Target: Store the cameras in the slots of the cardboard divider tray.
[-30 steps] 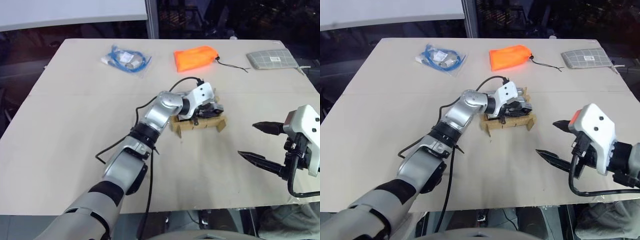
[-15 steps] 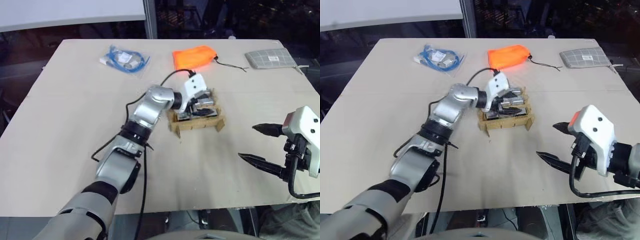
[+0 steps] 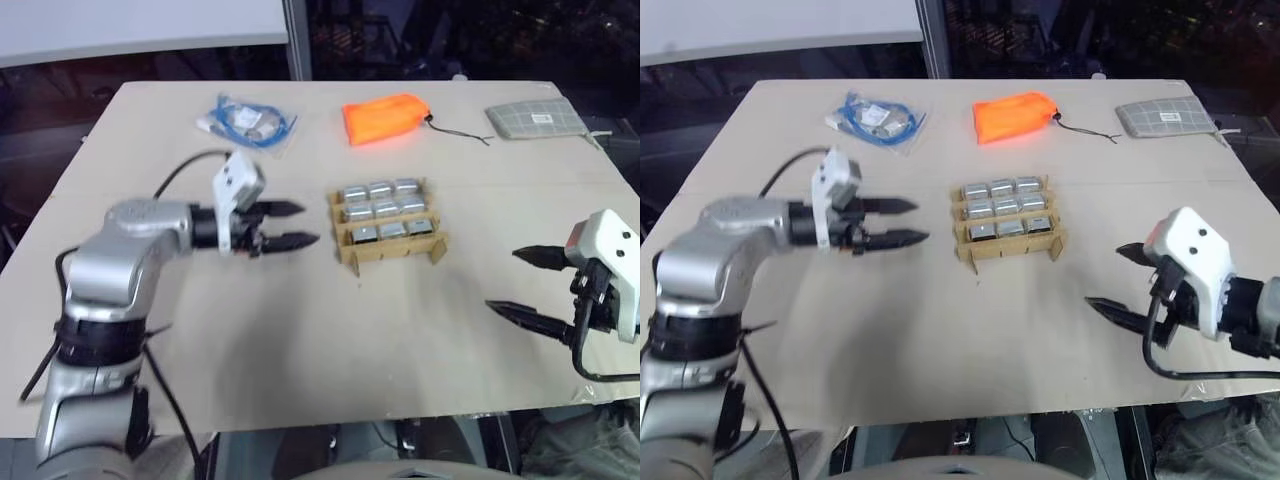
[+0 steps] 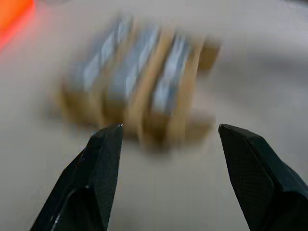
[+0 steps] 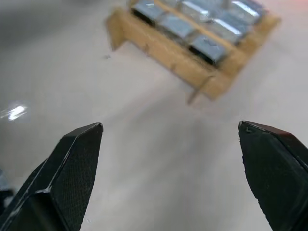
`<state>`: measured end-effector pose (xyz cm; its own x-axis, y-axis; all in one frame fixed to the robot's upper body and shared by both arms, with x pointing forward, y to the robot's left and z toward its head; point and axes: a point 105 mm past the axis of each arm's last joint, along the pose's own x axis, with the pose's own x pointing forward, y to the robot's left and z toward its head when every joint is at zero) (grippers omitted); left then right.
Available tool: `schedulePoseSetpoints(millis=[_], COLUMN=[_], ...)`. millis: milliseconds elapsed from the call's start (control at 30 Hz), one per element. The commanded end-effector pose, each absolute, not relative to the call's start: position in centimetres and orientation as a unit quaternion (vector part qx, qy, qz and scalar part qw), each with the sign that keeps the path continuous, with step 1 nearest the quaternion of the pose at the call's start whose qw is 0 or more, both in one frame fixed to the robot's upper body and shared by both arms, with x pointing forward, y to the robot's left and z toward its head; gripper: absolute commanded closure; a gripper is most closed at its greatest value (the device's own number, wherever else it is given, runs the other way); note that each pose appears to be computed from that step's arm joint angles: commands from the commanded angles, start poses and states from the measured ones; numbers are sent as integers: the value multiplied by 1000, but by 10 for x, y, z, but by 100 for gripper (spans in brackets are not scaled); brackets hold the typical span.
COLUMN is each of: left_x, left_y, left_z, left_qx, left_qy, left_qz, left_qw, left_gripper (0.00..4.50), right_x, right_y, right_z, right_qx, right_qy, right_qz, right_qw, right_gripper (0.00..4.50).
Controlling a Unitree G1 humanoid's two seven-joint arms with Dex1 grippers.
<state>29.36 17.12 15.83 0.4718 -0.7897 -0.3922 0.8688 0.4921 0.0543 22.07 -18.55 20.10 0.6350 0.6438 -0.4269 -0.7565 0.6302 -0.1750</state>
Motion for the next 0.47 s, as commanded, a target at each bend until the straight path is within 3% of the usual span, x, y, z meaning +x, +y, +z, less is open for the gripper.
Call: schedulePoseSetpoints(millis=[33, 200, 367, 467], left_x=[284, 272, 255, 247], left_y=[180, 188, 187, 185], left_z=[151, 127, 126, 126], left_qx=[165, 139, 93, 90], left_qy=[139, 124, 92, 88], left_qz=[-451, -402, -388, -398], left_qw=[866, 896, 912, 909], left_gripper=[125, 125, 125, 125], right_x=[228, 230, 222, 221], right_y=[-193, -213, -237, -238], right_z=[201, 174, 137, 132], right_qx=[-147, -104, -67, -60], right_qy=[130, 112, 115, 109], right_qz=[397, 388, 369, 371], right_qw=[896, 909, 920, 920], right_gripper=[0, 0, 0, 0])
